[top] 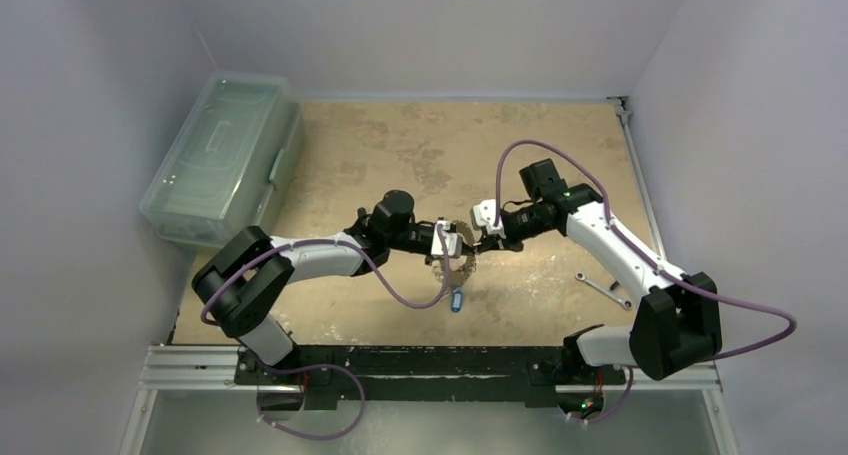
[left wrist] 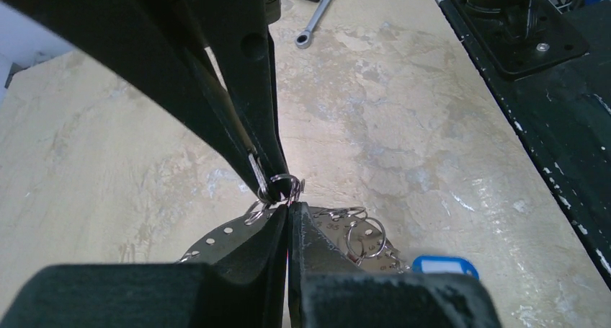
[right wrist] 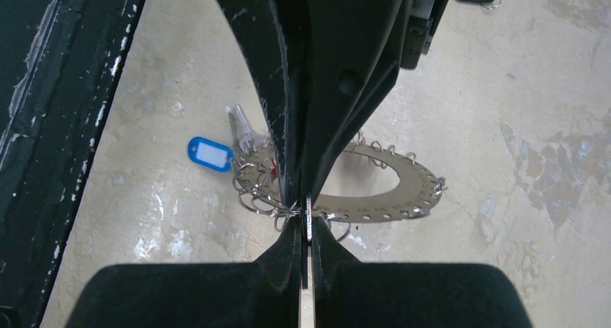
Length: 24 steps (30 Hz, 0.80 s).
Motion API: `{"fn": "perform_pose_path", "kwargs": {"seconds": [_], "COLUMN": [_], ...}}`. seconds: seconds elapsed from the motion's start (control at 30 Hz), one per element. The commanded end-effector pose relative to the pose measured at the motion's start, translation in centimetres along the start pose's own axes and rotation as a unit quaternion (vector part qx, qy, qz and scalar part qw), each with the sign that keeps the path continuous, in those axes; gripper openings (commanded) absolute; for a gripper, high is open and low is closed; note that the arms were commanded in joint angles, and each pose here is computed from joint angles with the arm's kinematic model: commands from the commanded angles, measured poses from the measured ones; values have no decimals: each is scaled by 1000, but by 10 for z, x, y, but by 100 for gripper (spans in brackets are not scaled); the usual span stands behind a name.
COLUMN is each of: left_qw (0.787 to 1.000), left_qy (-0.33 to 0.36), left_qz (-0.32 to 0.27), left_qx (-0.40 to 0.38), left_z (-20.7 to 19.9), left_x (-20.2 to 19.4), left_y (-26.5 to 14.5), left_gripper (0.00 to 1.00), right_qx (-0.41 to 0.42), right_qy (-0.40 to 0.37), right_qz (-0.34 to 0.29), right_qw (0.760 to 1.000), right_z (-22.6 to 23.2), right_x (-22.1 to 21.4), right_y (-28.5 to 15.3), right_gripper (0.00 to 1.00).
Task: Remove the keys from the keyring
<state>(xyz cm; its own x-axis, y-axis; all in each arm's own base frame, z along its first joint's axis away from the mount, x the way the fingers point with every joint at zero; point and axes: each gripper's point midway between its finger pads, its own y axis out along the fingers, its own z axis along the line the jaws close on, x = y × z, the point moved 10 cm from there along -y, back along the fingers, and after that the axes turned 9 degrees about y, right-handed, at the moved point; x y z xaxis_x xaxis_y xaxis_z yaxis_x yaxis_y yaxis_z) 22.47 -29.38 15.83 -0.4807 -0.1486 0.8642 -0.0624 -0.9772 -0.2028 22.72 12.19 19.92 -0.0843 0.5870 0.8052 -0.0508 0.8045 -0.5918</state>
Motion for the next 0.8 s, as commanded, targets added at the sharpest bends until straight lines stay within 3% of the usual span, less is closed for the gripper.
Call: {"fn": "perform_pose_path", "kwargs": {"seconds": [0.0,0.37,0.63,0.77], "left_qw": [999,992,987,985], "left_qy": [-23,-75,-104,-106], "left_qz": [-26,-86,-100,-100], "left_qx": [12,51,74,89], "left_z": [16,28,24,22], "left_x": [20,57,64,64], "left_y": [-17,-40,-46,-49], "left_gripper": [0,0,0,0], "right_qx": [-43,-61,-17,15], "right_qy": [-16,10,10,15], "right_qz": [-24,-40,-124,-148], "right_qw": [999,997,992,989], "right_z": [-13,-21,-17,-9], "right_x": [14,2,13,14], "right_y": [-17,-12,-4,0], "right_gripper": [0,0,0,7]}}
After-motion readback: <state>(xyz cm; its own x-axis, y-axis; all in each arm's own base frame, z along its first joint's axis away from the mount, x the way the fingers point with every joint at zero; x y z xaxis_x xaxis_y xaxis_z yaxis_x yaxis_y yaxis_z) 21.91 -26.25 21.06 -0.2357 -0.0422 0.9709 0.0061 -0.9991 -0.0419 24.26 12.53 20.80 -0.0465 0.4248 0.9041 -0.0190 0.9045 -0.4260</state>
